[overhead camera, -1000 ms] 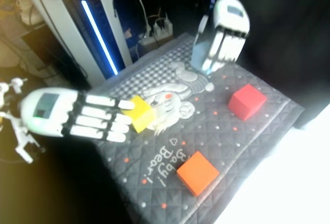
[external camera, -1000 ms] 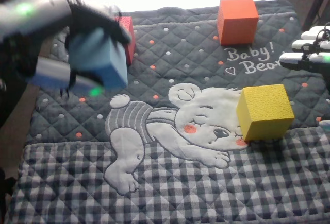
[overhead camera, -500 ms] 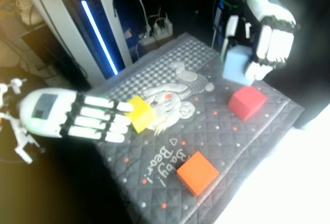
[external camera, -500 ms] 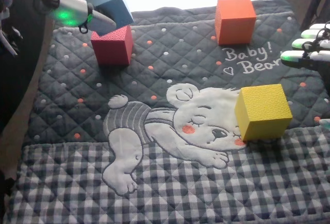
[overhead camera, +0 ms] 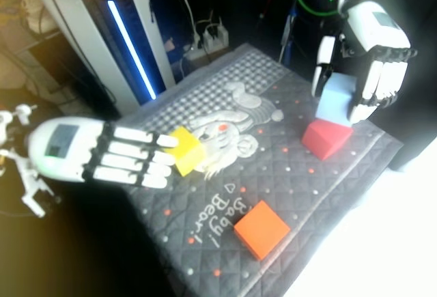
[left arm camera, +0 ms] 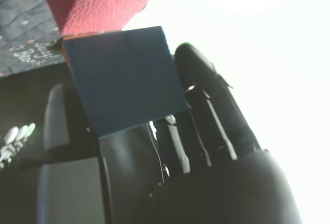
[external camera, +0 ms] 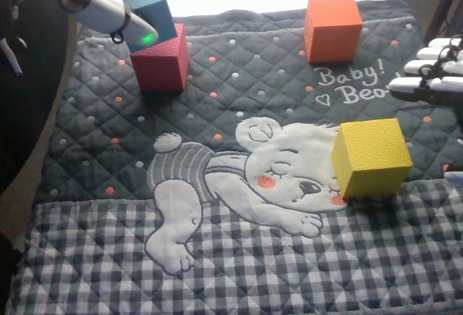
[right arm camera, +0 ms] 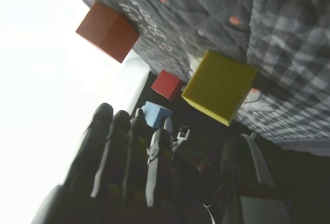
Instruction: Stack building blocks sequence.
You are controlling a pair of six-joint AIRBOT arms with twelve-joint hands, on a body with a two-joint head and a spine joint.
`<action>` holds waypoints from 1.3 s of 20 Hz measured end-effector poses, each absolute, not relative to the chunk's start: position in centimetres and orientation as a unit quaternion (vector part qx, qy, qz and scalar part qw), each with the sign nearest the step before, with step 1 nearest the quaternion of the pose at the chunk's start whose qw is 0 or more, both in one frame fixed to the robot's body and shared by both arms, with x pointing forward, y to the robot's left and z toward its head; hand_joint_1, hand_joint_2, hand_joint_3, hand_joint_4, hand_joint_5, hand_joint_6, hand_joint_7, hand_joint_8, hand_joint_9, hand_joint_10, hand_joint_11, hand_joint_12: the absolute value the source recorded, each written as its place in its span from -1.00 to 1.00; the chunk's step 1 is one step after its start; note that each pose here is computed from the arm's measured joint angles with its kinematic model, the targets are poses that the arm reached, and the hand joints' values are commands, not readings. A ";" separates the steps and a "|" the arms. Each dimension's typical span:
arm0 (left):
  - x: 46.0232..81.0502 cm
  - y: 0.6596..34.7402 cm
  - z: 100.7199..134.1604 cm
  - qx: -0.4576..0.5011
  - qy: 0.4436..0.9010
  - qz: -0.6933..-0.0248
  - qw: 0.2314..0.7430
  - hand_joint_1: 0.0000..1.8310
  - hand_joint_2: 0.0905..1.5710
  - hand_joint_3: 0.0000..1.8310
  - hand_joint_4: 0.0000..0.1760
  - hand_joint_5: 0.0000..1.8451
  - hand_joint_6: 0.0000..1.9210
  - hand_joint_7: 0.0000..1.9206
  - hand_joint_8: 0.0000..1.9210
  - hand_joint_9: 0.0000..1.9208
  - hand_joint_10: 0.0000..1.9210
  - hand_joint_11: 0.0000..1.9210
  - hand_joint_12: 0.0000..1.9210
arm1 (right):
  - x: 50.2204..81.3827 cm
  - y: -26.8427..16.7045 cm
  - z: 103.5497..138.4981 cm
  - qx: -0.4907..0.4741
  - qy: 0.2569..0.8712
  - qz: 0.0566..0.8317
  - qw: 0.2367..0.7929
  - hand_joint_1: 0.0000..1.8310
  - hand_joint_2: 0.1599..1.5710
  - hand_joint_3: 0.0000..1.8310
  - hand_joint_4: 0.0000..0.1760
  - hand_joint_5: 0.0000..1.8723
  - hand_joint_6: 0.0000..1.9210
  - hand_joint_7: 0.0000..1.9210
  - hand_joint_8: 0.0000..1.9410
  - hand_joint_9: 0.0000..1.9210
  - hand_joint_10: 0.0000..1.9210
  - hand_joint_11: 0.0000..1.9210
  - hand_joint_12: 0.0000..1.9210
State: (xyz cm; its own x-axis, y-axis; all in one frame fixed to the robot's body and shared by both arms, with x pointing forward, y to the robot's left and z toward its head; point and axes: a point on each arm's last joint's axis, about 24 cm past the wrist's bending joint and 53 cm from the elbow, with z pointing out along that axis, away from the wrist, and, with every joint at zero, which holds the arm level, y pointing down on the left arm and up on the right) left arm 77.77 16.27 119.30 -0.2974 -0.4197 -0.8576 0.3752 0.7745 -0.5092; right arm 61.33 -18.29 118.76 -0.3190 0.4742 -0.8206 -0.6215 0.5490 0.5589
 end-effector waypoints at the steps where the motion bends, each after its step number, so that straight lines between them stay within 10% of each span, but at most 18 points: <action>1: 77.9 16.0 119.1 -0.016 0.733 -0.336 0.591 0.50 0.33 -1.00 -1.00 0.44 -0.99 0.03 0.10 0.01 0.34 -0.10 0.44 | 61.4 -18.3 118.7 -0.056 0.661 0.471 0.581 -0.16 0.34 -1.00 -0.07 -0.65 -1.00 -0.68 -1.00 -0.72 -0.99 -0.74 -0.98; 14: 78.9 15.4 118.1 -0.019 0.747 -0.323 0.580 0.53 0.28 -1.00 -1.00 0.46 -0.98 0.14 -0.16 0.10 0.19 -0.15 0.36 | 61.5 -18.2 118.6 -0.054 0.660 0.473 0.581 -0.14 0.33 -1.00 -0.10 -0.64 -1.00 -0.68 -0.99 -0.72 -0.99 -0.73 -0.99; 18: 78.9 15.5 117.9 -0.018 0.751 -0.319 0.578 0.53 0.29 -1.00 -1.00 0.45 -0.98 0.16 -0.18 0.09 0.20 -0.21 0.47 | 61.4 -18.2 118.6 -0.054 0.660 0.473 0.581 -0.16 0.35 -0.99 0.17 -0.67 -1.00 -0.68 -1.00 -0.72 -1.00 -0.75 -1.00; 19: 78.9 15.5 117.9 -0.018 0.751 -0.318 0.578 0.38 0.30 -1.00 -1.00 0.34 -0.60 0.13 -0.02 -0.01 -0.41 -0.37 0.46 | 61.5 -18.2 118.6 -0.054 0.660 0.473 0.581 -0.15 0.37 -0.99 0.17 -0.67 -1.00 -0.68 -1.00 -0.73 -1.00 -0.77 -1.00; 20: 78.9 15.5 117.9 -0.018 0.751 -0.318 0.578 0.37 0.32 -1.00 -1.00 0.24 -0.42 0.09 0.05 0.00 -0.54 -0.41 0.45 | 61.5 -18.2 118.6 -0.054 0.660 0.473 0.581 -0.15 0.37 -0.99 0.20 -0.68 -1.00 -0.69 -1.00 -0.73 -1.00 -0.77 -1.00; 22: 78.9 15.5 117.8 -0.018 0.751 -0.318 0.578 0.28 0.31 -1.00 -1.00 0.19 -0.20 0.00 -0.84 -0.02 -0.80 -0.48 0.31 | 61.5 -18.2 118.6 -0.054 0.660 0.473 0.581 -0.16 0.38 -0.99 0.19 -0.68 -1.00 -0.68 -1.00 -0.72 -1.00 -0.77 -1.00; 24: 78.9 15.5 117.8 -0.018 0.752 -0.317 0.577 0.22 0.23 -1.00 -1.00 0.00 -0.91 -0.03 -0.98 -0.05 -0.92 -0.60 0.26 | 61.5 -18.2 118.6 -0.054 0.660 0.473 0.581 -0.15 0.38 -0.99 0.13 -0.68 -1.00 -0.68 -1.00 -0.72 -0.99 -0.76 -0.99; 26: 78.9 15.5 117.7 -0.018 0.753 -0.317 0.577 0.20 0.21 -1.00 -1.00 -0.01 -0.99 -0.06 -1.00 -0.09 -0.97 -0.61 0.17 | 61.5 -18.3 118.6 -0.054 0.660 0.473 0.581 -0.16 0.38 -0.99 0.08 -0.68 -1.00 -0.67 -0.99 -0.70 -0.99 -0.75 -0.99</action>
State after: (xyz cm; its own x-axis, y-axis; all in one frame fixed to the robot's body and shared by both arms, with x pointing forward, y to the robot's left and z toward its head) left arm 78.91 15.53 117.72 -0.3345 -0.3931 -0.8565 0.3374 0.7986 -0.4983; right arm 61.46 -18.25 118.63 -0.3189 0.4788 -0.8180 -0.6202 0.5472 0.5621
